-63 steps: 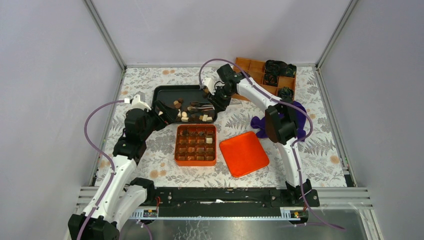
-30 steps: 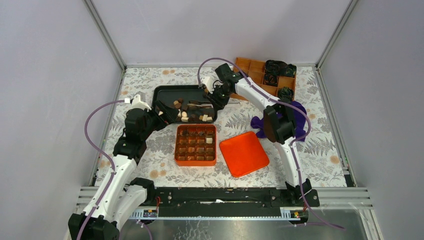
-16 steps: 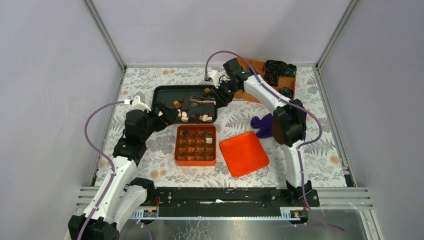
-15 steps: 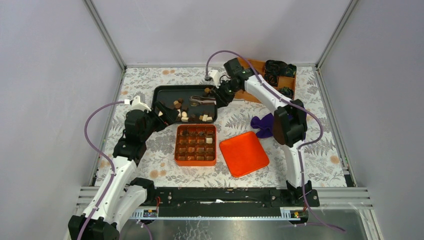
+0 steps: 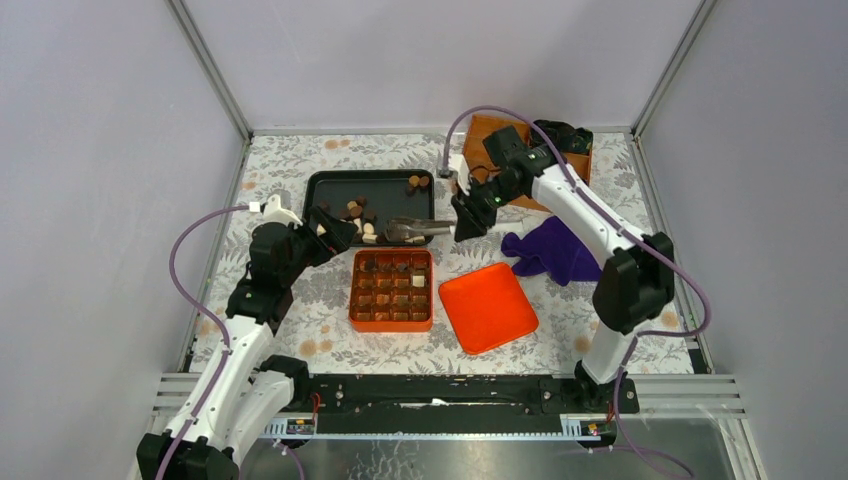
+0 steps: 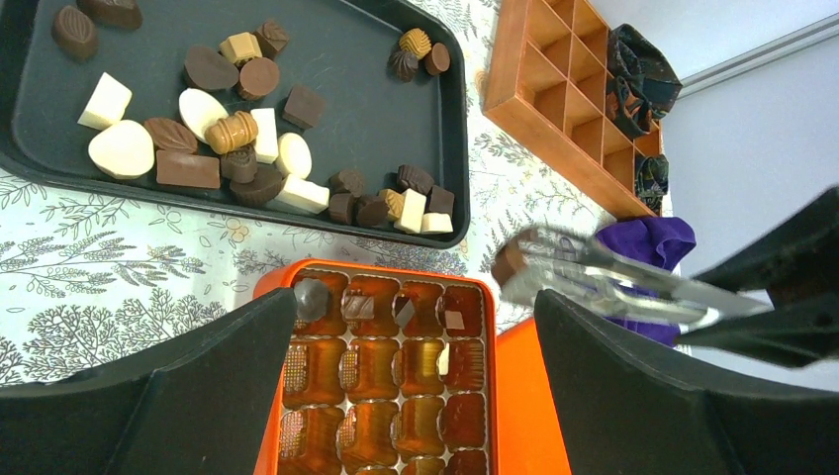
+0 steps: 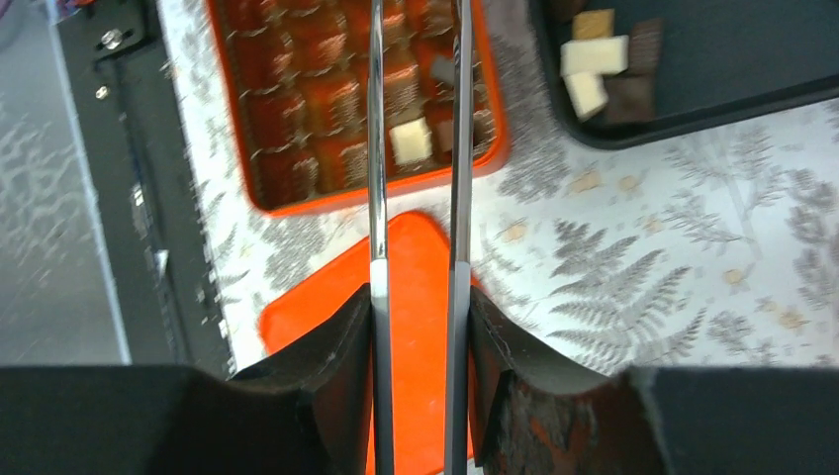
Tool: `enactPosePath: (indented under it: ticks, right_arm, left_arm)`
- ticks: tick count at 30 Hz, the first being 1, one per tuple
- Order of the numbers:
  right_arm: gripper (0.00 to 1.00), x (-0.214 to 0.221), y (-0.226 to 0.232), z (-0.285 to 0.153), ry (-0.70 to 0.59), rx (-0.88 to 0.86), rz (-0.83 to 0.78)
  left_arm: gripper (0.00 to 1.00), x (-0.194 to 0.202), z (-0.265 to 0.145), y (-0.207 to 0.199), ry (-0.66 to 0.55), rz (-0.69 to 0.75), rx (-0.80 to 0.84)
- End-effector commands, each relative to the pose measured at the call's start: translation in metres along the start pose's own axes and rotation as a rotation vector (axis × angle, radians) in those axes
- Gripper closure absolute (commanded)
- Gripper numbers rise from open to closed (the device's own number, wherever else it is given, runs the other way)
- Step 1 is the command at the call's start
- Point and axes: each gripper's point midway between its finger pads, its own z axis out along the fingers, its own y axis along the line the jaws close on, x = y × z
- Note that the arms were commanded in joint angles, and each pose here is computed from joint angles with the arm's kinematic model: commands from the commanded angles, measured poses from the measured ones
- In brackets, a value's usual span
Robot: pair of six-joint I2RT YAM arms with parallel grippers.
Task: Pack the chocolate
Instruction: Place the fake chocolate in the packing box.
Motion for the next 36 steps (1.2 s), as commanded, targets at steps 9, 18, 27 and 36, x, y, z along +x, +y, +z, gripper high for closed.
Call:
enactPosePath:
  ticks: [9, 18, 27, 36]
  right_arm:
    - [0.89, 0.034, 0.053, 0.005, 0.065, -0.098, -0.045]
    - [0.86, 0.046, 0.047, 0.024, 0.166, -0.016, -0.098]
    - [0.7, 0.05, 0.043, 0.027, 0.192, 0.018, -0.107]
    - [0.57, 0.045, 0.048, 0.026, 0.177, -0.002, -0.103]
  left_arm:
    - [0.02, 0.001, 0.004, -0.005, -0.001, 0.003, 0.044]
    - [0.02, 0.004, 0.0, -0.001, -0.007, -0.009, 0.035]
    - [0.02, 0.003, -0.001, -0.001, -0.011, -0.014, 0.036]
    - [0.01, 0.002, 0.0, -0.004, -0.009, -0.013, 0.046]
